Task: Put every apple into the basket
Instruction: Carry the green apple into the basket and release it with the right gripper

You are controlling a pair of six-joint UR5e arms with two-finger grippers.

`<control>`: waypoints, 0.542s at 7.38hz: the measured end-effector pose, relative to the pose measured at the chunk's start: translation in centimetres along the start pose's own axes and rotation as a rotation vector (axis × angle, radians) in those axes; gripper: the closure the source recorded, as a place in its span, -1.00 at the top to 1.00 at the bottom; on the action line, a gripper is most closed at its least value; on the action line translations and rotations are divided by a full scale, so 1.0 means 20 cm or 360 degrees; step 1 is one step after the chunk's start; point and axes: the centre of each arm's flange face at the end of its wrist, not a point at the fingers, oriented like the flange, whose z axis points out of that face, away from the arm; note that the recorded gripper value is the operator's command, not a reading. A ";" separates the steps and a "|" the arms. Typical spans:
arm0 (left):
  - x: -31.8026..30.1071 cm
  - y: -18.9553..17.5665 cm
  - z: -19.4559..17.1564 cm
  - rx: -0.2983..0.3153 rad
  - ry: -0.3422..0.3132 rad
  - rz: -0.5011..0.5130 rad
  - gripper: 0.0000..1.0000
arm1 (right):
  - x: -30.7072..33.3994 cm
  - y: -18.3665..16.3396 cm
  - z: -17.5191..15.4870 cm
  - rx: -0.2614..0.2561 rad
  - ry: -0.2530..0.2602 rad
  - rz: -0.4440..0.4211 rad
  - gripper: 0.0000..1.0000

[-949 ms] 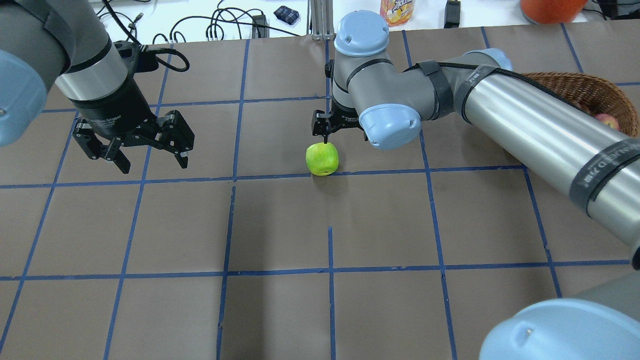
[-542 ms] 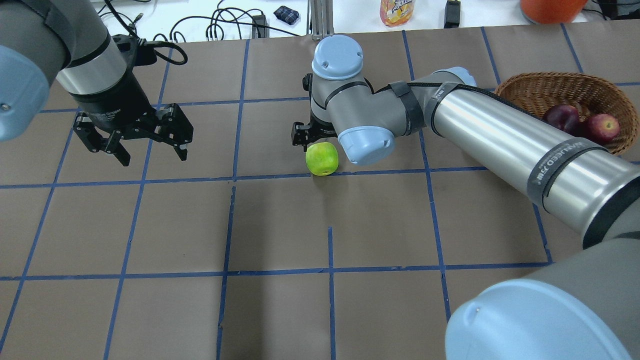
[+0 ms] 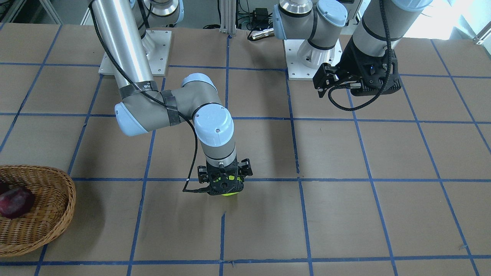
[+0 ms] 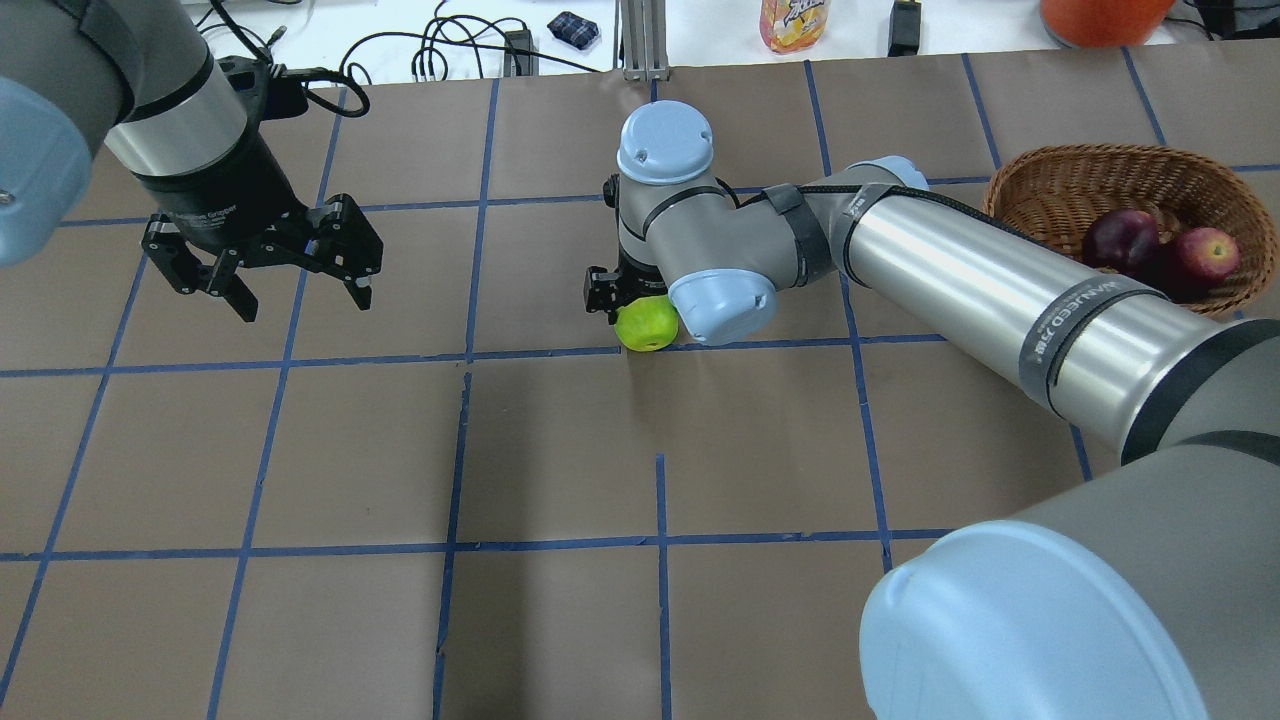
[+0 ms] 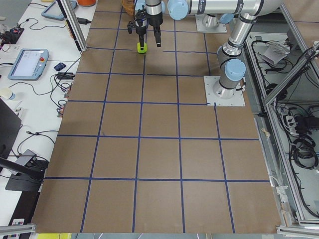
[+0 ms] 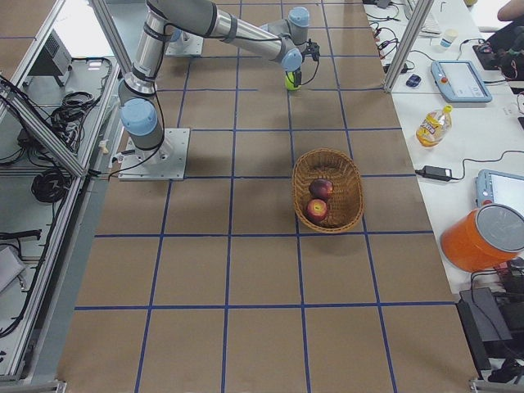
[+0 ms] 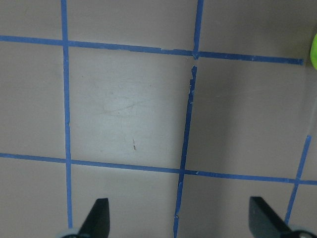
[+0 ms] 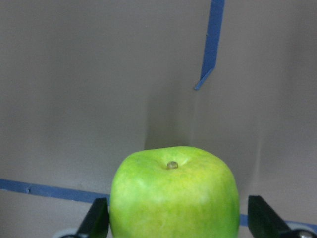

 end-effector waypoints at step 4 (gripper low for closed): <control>0.00 -0.02 -0.03 0.0021 0.0009 -0.0003 1.00 | 0.02 -0.01 -0.04 -0.0009 -0.0007 0.0039 -1.00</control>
